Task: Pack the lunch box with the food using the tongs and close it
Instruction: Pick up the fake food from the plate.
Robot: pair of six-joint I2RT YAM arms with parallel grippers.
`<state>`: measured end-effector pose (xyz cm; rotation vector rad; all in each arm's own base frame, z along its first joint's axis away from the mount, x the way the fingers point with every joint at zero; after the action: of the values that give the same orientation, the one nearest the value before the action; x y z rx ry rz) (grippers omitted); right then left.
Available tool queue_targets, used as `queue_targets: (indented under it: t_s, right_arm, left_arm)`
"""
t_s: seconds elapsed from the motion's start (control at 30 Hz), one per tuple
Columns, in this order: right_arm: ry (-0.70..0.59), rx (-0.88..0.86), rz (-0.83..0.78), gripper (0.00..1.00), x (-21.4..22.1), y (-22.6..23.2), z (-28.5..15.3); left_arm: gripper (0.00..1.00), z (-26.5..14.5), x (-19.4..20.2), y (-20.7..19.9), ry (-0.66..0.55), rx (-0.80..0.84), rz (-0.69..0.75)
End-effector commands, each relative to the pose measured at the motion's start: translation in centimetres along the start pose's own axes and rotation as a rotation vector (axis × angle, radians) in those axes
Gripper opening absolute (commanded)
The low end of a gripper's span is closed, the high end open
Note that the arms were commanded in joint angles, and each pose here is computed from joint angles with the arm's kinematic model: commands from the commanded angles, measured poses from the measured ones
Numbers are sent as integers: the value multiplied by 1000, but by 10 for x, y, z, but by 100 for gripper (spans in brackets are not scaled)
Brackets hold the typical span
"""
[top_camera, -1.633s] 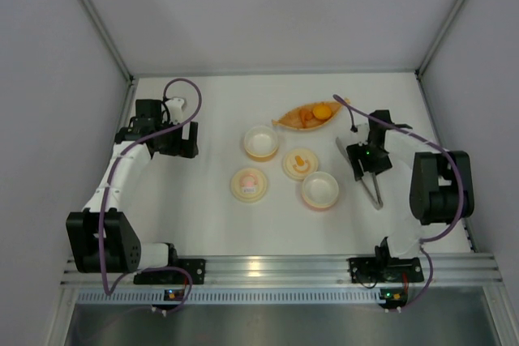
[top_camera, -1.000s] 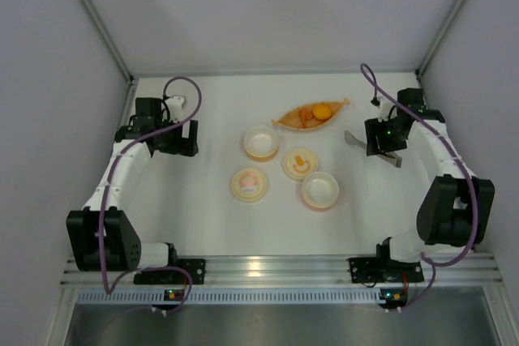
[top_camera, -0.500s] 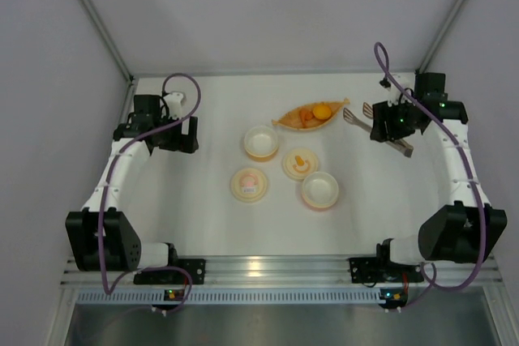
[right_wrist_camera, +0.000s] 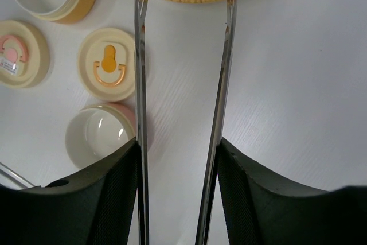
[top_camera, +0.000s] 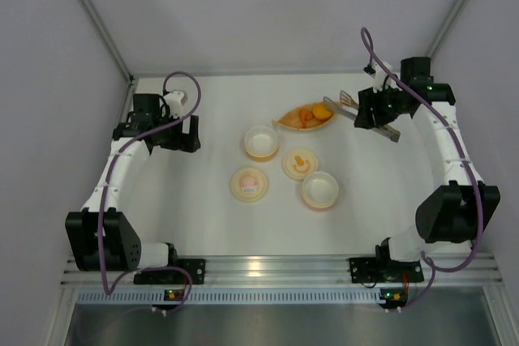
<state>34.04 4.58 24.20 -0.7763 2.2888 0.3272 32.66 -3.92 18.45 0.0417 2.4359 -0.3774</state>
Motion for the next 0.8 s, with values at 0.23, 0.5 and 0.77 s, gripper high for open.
queue_targets:
  t_s: [0.23,0.5,0.77]
  right_arm:
    - [-34,-8,-86,50,-38,10,26]
    - [-3,29,-116,46,-38,10,43]
    - [66,89,-254,41,-34,8,63]
  left_arm:
    - [98,-5,-14,-8,-22,32,1]
    - [98,-1,-12,-8,-13,36,-8]
    - [98,0,-14,-7,-12,34,-9]
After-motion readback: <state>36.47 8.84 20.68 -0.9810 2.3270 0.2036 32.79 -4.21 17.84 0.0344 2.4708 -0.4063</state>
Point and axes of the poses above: each gripper's point midway between its finger pads, its own z axis out along the fingers, its own y axis along the line the jaws close on, x = y × z, the point moved 2 cm from there along -z, back along the fingers, and after that the axes turned 12 degrees about -z, right-handed, at the moved point
